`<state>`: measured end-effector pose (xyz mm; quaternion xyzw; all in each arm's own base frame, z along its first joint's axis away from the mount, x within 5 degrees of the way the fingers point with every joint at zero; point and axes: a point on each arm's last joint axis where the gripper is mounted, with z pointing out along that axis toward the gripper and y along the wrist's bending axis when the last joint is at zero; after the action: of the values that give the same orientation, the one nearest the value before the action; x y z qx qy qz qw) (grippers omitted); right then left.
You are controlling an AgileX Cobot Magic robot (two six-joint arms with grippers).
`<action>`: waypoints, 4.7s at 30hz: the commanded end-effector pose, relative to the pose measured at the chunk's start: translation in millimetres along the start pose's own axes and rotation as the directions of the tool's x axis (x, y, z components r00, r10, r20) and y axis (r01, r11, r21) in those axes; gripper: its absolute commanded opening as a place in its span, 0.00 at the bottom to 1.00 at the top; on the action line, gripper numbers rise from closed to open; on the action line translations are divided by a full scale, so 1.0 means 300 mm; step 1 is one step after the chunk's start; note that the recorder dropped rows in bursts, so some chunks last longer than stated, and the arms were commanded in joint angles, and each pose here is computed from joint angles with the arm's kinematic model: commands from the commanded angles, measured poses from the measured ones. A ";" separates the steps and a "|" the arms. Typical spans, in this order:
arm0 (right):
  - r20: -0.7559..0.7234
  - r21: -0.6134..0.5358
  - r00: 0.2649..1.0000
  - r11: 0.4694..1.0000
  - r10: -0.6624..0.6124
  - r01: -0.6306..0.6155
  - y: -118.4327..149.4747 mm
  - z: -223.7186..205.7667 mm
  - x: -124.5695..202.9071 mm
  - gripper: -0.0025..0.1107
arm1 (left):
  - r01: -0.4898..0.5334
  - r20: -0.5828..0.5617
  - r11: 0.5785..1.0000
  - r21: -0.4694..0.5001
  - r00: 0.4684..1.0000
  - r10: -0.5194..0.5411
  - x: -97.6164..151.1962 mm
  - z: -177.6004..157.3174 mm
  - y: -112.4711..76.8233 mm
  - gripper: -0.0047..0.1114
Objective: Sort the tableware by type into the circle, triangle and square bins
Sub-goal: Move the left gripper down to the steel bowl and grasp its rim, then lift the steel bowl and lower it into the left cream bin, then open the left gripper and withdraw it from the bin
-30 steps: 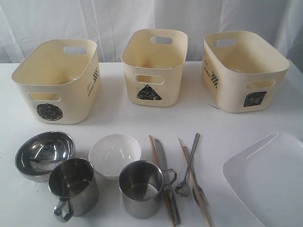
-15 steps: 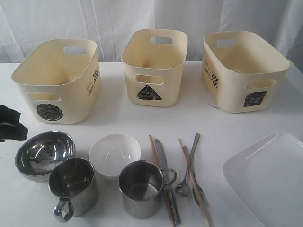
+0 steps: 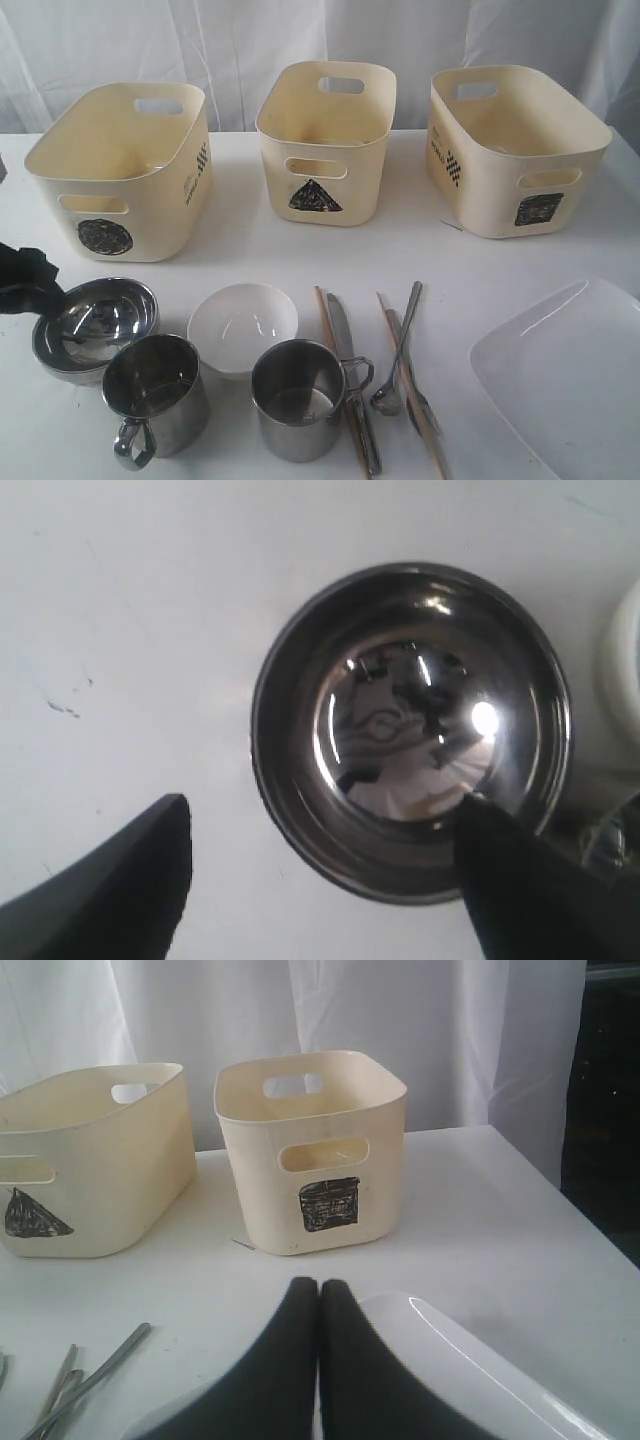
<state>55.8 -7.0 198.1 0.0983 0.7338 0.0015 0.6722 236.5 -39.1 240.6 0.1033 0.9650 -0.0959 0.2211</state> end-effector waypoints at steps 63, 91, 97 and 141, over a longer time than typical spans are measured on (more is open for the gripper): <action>0.005 -0.002 1.000 1.000 0.002 -0.001 0.000 0.000 0.004 0.02 | -0.002 0.145 0.998 -0.062 0.989 0.011 -0.079 -0.036 0.021 0.04; 0.005 -0.002 1.000 1.000 0.003 -0.003 0.000 0.000 0.004 0.02 | -0.086 0.312 0.985 -0.149 0.941 0.129 -0.716 0.112 0.119 0.04; 0.005 -0.002 1.000 1.000 0.003 -0.003 0.000 0.000 0.004 0.02 | -0.056 0.274 0.990 -0.132 0.957 0.090 -0.729 0.234 0.145 0.04; 0.005 -0.002 1.000 1.000 0.001 -0.001 0.000 0.000 0.004 0.02 | -0.089 0.235 0.996 -0.004 0.968 0.088 -0.508 -0.275 -0.016 0.46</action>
<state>55.8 -7.0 198.1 0.0983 0.7338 0.0015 0.6722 363.1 -48.9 370.2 0.1342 0.9291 -0.0884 0.3331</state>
